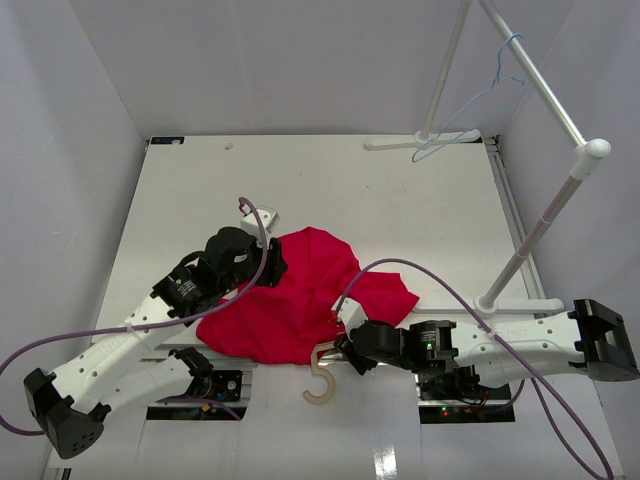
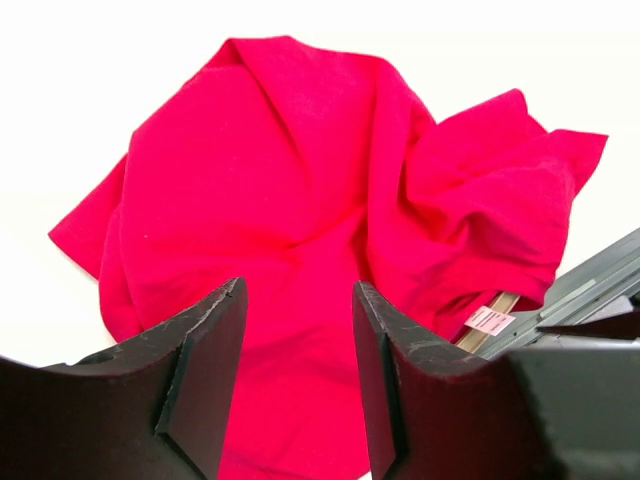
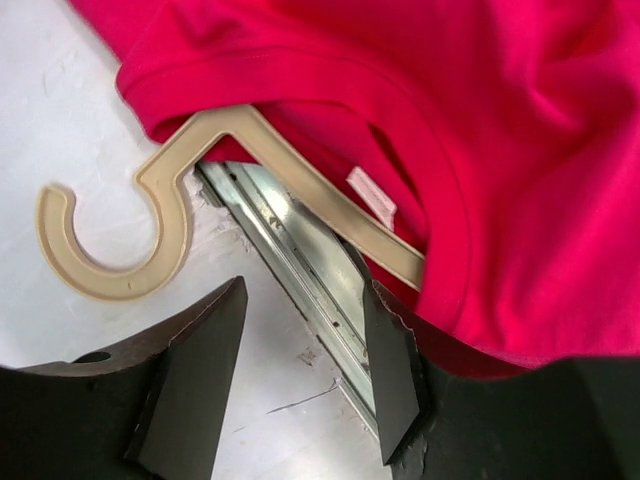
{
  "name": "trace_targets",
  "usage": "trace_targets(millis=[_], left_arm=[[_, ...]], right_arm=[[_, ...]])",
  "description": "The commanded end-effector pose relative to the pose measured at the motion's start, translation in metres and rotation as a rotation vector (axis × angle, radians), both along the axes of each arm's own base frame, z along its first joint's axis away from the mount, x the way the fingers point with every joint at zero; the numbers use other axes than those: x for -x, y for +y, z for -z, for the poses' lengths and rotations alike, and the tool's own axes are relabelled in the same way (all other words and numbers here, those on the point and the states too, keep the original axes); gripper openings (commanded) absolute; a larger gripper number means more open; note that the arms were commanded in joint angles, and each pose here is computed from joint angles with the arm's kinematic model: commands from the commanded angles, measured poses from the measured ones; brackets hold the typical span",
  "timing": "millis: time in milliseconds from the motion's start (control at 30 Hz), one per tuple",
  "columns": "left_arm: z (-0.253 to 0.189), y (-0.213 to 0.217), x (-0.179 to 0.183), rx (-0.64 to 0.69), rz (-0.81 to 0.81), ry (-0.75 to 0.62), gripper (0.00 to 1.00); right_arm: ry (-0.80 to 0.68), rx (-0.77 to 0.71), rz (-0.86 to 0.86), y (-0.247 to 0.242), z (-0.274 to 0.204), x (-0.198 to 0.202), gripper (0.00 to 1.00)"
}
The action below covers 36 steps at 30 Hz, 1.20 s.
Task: Place the t-shirt on the hanger
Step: Pick up the hanger from the corner of the board.
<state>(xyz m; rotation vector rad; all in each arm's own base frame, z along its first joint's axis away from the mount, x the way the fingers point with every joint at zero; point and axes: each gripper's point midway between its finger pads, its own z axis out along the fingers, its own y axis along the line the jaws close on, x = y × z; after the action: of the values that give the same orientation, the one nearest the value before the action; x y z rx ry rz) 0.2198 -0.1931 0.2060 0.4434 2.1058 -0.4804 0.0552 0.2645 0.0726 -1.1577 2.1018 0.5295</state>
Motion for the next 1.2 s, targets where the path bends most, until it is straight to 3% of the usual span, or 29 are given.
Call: trace_targets(millis=[0,167,333,633,1167], left_arm=[[-0.026,0.003,-0.003,0.044,-0.022,-0.061,0.57],[-0.031,0.006,0.002,0.058,-0.013,-0.077,0.59],[-0.042,0.006,0.005,0.087,-0.008,-0.097,0.6],[-0.057,0.01,0.007,0.125,-0.02,-0.129,0.61],[-0.056,0.016,0.007,0.128,-0.041,-0.147,0.63]], right_arm=[[-0.146,-0.007,-0.153,0.03,-0.025,-0.001,0.57],[-0.176,0.1,-0.263,0.039,-0.011,0.002,0.59],[-0.244,0.202,-0.249,0.038,0.002,-0.012,0.59],[-0.298,0.244,-0.295,0.047,0.018,-0.017,0.58],[-0.403,0.29,-0.219,0.045,0.035,-0.039,0.52]])
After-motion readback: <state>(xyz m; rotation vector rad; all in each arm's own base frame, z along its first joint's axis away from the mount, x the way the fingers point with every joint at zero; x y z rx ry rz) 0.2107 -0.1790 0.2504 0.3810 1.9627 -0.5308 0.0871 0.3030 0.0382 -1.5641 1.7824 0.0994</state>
